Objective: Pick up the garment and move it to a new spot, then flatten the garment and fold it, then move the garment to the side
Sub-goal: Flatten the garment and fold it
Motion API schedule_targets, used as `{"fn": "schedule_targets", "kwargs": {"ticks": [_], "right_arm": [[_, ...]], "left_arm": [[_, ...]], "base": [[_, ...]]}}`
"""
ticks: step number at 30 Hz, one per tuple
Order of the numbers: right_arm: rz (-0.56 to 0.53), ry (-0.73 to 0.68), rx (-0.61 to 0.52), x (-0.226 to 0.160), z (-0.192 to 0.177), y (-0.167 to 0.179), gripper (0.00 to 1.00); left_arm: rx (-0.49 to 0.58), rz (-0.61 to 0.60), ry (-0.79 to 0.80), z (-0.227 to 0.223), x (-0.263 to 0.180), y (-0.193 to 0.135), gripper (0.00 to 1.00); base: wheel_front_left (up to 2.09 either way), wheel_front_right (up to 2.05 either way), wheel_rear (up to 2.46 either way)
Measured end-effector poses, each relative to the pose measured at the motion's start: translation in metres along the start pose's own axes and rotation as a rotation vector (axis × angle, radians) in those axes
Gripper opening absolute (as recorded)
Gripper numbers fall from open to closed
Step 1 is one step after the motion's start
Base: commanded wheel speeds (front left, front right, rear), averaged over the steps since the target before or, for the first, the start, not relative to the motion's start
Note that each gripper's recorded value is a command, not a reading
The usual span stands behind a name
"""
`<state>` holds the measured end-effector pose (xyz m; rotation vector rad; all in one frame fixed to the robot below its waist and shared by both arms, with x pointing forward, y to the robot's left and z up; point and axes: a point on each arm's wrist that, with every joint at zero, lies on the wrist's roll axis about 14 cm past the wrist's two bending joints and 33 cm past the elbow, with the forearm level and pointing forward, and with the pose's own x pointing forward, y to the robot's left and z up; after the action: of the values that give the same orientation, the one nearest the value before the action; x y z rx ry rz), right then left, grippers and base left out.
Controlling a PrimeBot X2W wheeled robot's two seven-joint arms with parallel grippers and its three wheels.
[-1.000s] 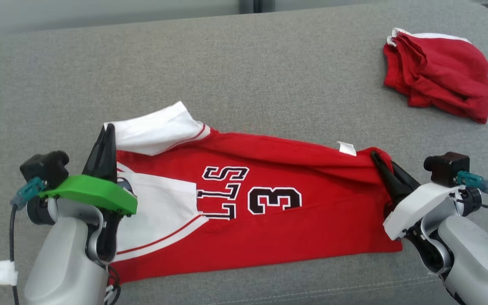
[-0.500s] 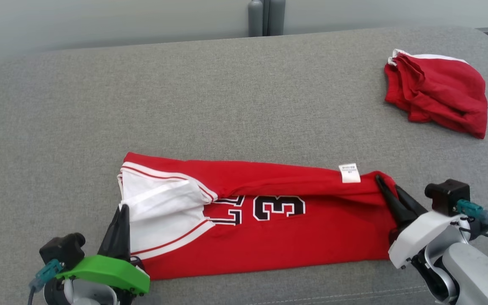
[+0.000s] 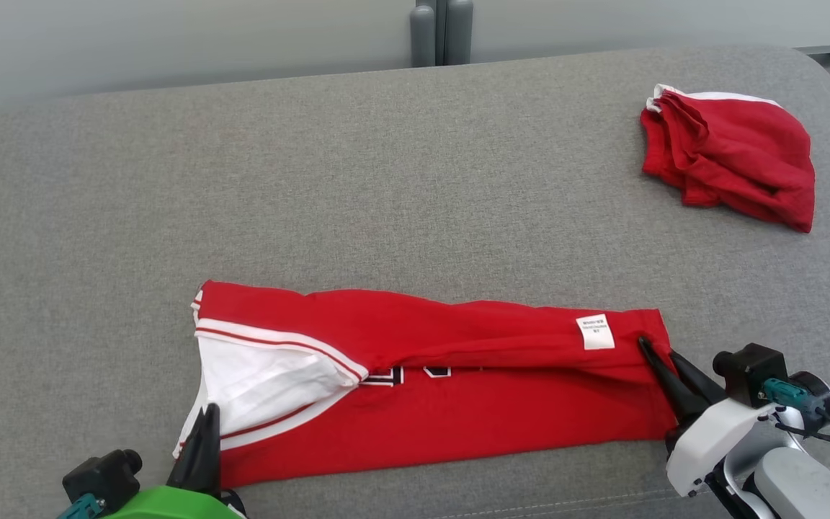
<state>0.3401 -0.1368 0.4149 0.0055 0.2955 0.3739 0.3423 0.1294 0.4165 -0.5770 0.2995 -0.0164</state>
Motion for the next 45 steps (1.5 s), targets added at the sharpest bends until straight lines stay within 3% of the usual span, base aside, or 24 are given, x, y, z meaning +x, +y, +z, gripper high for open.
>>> {"fn": "schedule_targets", "kwargs": {"ticks": [1, 4, 5, 6, 7, 8, 9, 10, 11, 21, 25, 39, 45], "right_arm": [[0.002, 0.0, -0.01, 0.0, 0.0, 0.0, 0.0], [-0.001, 0.006, -0.013, -0.002, -0.003, 0.0, 0.46], [0.0, 0.009, -0.015, -0.003, -0.004, 0.001, 0.86], [-0.002, 0.013, -0.013, -0.004, -0.006, 0.001, 1.0], [0.001, 0.017, -0.008, -0.005, -0.008, 0.002, 1.0], [0.005, 0.019, -0.007, -0.006, -0.009, 0.004, 1.0], [0.003, 0.019, -0.007, -0.006, -0.009, 0.004, 1.0], [-0.001, 0.021, -0.004, -0.007, -0.01, 0.003, 1.0], [-0.006, 0.024, -0.002, -0.008, -0.012, 0.003, 1.0], [-0.095, 0.045, 0.043, -0.025, -0.023, -0.015, 1.0], [-0.154, 0.01, 0.113, -0.027, -0.016, -0.025, 1.0], [-0.232, -0.074, 0.312, -0.029, -0.003, -0.036, 1.0], [-0.233, -0.024, 0.368, -0.021, -0.009, -0.035, 1.0]], "left_arm": [[0.004, 0.005, 0.004, 0.0, -0.001, 0.002, 0.0], [0.011, 0.014, 0.026, -0.003, -0.004, 0.006, 0.0], [0.011, 0.014, 0.032, -0.004, -0.006, 0.006, 0.0], [0.009, 0.013, 0.042, -0.006, -0.006, 0.006, 0.0], [0.005, 0.012, 0.045, -0.006, -0.007, 0.005, 0.0], [0.003, 0.015, 0.045, -0.006, -0.008, 0.005, 0.19], [0.005, 0.018, 0.046, -0.006, -0.009, 0.006, 0.42], [0.009, 0.025, 0.051, -0.006, -0.01, 0.008, 0.84], [0.013, 0.029, 0.049, -0.005, -0.01, 0.01, 1.0], [0.023, 0.089, 0.045, 0.001, -0.022, 0.029, 1.0], [0.047, 0.101, -0.003, 0.016, -0.024, 0.035, 1.0], [0.117, -0.171, -0.206, 0.069, -0.014, -0.051, 1.0], [0.154, -0.246, -0.225, 0.068, -0.02, -0.075, 1.0]], "base": [[0.0, 0.0, 0.0], [0.0, 0.0, 0.0], [0.0, 0.0, 0.0], [0.0, 0.0, 0.0], [0.0, 0.0, 0.0], [0.0, 0.0, 0.0], [0.0, 0.0, 0.0], [0.0, 0.0, 0.0], [0.0, 0.0, 0.0], [0.0, 0.0, 0.0], [0.0, 0.0, 0.0], [0.0, 0.0, 0.0], [0.0, 0.0, 0.0]]}}
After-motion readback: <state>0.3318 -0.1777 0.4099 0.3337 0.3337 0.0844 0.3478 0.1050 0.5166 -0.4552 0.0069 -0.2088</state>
